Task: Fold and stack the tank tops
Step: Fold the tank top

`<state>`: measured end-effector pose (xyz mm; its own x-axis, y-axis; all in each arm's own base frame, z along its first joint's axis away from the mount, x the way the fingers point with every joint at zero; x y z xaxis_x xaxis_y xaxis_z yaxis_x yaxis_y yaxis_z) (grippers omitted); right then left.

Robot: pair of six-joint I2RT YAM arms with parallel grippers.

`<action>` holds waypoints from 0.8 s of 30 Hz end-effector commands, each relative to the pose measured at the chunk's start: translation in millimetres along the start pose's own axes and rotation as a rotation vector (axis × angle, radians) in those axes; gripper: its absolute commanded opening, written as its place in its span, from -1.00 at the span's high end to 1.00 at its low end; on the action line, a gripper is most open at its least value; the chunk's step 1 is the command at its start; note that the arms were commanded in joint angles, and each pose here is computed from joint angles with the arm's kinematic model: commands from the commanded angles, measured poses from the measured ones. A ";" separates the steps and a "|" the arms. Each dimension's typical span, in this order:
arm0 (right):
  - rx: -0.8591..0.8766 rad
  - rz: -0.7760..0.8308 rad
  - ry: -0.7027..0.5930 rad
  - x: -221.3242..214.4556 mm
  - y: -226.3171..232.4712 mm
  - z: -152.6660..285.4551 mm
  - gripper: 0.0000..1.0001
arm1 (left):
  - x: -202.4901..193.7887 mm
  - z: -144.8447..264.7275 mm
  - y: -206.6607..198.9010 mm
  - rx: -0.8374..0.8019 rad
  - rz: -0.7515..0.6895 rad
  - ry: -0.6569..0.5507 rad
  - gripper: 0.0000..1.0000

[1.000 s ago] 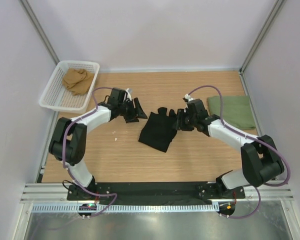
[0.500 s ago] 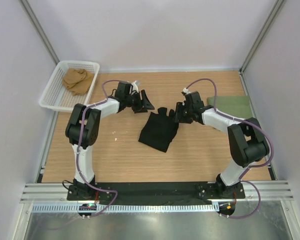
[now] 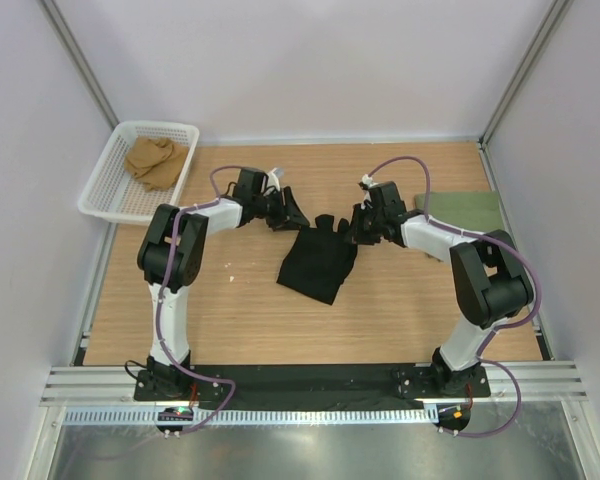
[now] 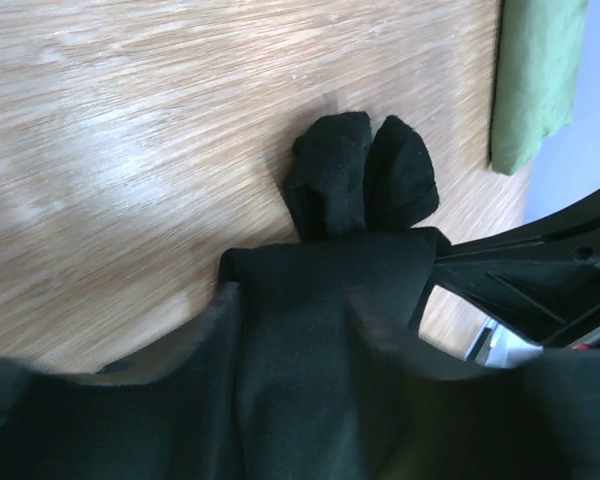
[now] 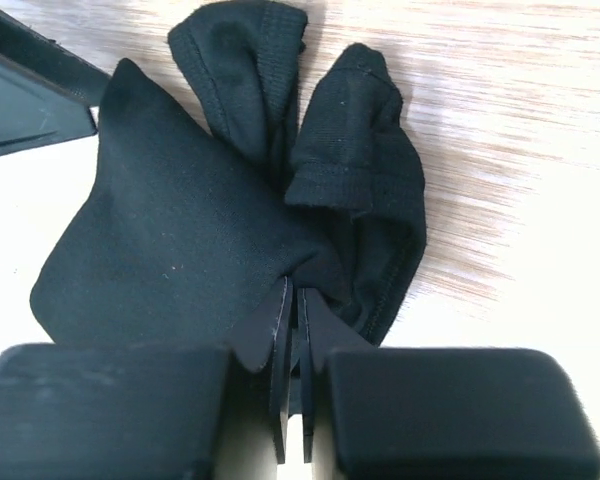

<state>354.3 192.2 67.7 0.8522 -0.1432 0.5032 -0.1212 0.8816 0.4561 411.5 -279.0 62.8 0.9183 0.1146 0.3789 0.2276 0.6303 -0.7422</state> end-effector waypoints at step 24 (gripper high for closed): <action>0.023 0.000 -0.275 38.8 21.1 76.3 0.98 | 14.3 55.6 -76.9 -0.141 -0.100 -0.118 1.00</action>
<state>339.8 184.5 122.9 0.7695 -0.2059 0.6045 -0.1545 0.8585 0.4890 388.3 -278.3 109.4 0.8929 0.1242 0.4329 0.2839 0.5910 -0.7551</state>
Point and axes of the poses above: each gripper's point midway between its finger pads, its own z axis back along the fingers, its own y axis along the line the jaws close on, x = y × z, the point moved 2 cm from there along z, back along the fingers, and after that the axes turned 3 degrees about -z, right-handed, at the moved point
